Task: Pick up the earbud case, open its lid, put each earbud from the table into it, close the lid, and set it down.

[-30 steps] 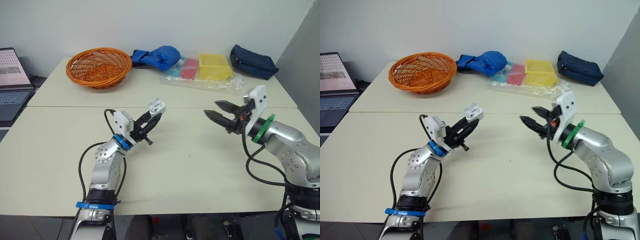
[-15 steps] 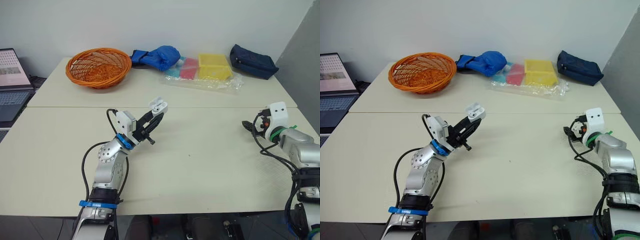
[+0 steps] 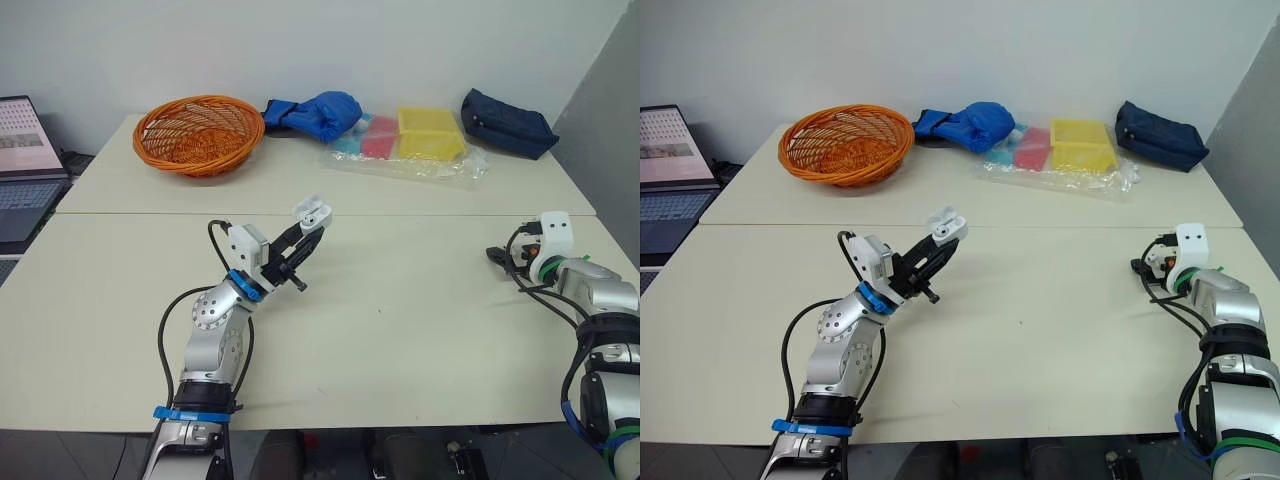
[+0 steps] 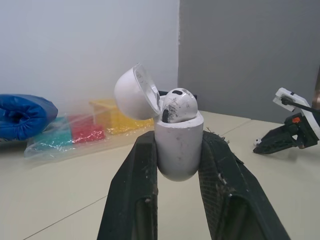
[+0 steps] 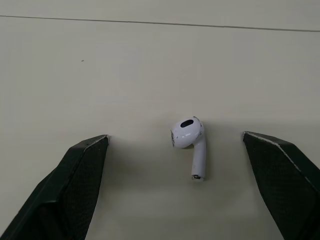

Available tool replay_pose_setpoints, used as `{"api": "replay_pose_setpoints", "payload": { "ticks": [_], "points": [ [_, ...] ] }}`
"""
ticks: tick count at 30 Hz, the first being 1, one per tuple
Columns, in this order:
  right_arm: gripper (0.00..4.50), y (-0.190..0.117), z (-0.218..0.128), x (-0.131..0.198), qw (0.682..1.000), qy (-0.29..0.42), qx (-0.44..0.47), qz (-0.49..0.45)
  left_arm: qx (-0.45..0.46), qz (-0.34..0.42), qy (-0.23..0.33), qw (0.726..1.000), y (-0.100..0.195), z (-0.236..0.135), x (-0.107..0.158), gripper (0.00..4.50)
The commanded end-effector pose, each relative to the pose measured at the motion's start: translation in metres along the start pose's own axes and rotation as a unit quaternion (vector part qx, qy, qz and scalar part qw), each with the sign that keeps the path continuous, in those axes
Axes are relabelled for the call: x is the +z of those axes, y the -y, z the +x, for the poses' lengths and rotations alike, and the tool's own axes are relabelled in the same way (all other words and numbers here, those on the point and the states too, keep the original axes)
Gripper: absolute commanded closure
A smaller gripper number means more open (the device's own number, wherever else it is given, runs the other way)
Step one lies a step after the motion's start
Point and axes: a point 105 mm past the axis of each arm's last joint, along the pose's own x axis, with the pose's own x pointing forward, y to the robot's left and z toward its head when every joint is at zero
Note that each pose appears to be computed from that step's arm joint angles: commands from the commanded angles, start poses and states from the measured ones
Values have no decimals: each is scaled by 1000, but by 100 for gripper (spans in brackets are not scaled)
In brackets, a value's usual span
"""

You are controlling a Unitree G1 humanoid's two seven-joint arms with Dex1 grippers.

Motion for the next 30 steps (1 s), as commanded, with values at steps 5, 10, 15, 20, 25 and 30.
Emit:
{"api": "replay_pose_setpoints", "payload": {
  "ticks": [5,10,15,20,25,30],
  "points": [
    [204,0,4,10,1000,19,-1,-23,-10,16,23,1000,3,9,18,377],
    [391,2,6,13,999,24,-7,-24,-14,15,25,999,5,13,21,377],
    [409,5,5,13,999,24,-6,-24,-14,14,25,999,6,14,22,377],
    [409,0,-8,11,999,22,30,-37,-13,14,23,1000,8,12,22,377],
    [409,-44,-63,7,968,-8,198,-155,-11,14,19,1000,6,7,21,377],
    [409,-43,-130,-25,880,-155,307,-329,-12,8,15,1000,8,6,16,377]
  ]
}}
